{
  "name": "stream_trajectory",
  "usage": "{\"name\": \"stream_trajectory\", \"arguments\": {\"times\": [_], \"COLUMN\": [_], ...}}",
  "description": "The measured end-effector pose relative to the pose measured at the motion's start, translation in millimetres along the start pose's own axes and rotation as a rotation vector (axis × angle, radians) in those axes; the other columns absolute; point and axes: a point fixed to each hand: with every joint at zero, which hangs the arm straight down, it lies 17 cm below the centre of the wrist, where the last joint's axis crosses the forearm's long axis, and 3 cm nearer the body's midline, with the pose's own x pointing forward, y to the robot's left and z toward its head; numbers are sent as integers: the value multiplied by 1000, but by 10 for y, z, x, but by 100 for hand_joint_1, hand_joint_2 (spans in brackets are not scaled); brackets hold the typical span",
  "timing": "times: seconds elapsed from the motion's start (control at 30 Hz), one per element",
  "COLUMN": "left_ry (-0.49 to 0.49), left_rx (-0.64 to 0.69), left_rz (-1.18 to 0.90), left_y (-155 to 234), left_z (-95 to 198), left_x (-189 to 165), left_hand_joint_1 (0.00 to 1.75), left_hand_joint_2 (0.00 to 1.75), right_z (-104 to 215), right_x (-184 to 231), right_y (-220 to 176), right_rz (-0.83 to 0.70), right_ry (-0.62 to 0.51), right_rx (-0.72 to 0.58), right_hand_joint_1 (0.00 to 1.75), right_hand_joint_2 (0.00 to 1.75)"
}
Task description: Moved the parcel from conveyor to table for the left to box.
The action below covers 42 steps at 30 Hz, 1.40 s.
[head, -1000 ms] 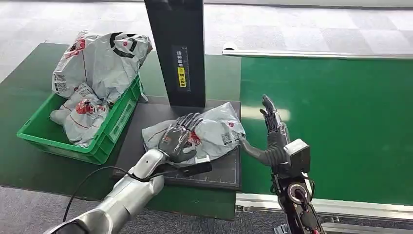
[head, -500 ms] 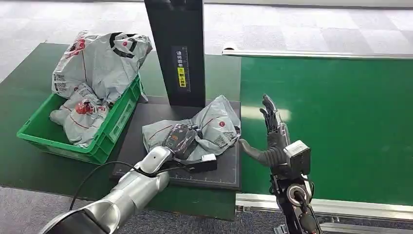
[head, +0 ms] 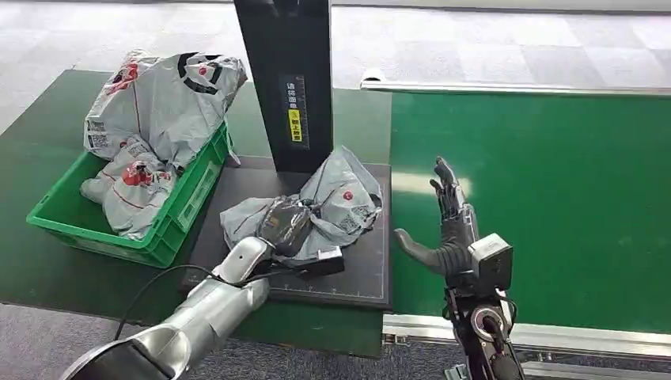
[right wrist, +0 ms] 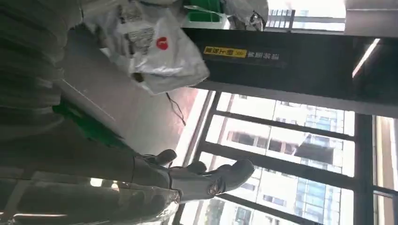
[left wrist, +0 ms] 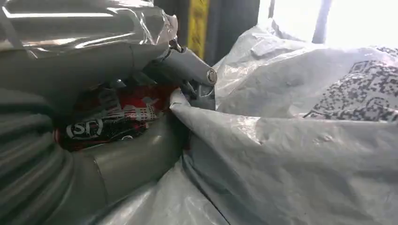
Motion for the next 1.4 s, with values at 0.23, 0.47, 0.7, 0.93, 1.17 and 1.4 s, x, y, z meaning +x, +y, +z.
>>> {"name": "stream_trajectory", "arguments": {"times": [0.23,0.47,0.7,0.93,1.17,1.4], "left_ry": [117,203,474,702,781,770], "left_rx": [385,621,645,396,154,10], "left_rz": [-84,-235,-377,-489,-456,-409], "left_y": [1395,2452,3037,2832,2144,1580], "left_z": [61,448,911,1179,1322,1342], "left_x": [-702,-1195,-2297,-3438,-3733,-3641], "left_hand_joint_1": [175,175,175,175,175,45], "left_hand_joint_2": [175,175,175,175,175,175], "right_z": [293,411,486,449,356,310], "right_x": [-177,-195,-224,-203,-150,-121], "right_y": [-182,-278,-299,-281,-273,-265], "right_rz": [32,46,60,39,34,38], "right_ry": [53,67,81,77,57,46], "right_rx": [-60,-87,-87,-67,-60,-52], "right_hand_joint_1": [0,0,0,0,0,0], "right_hand_joint_2": [175,175,175,175,175,175]}}
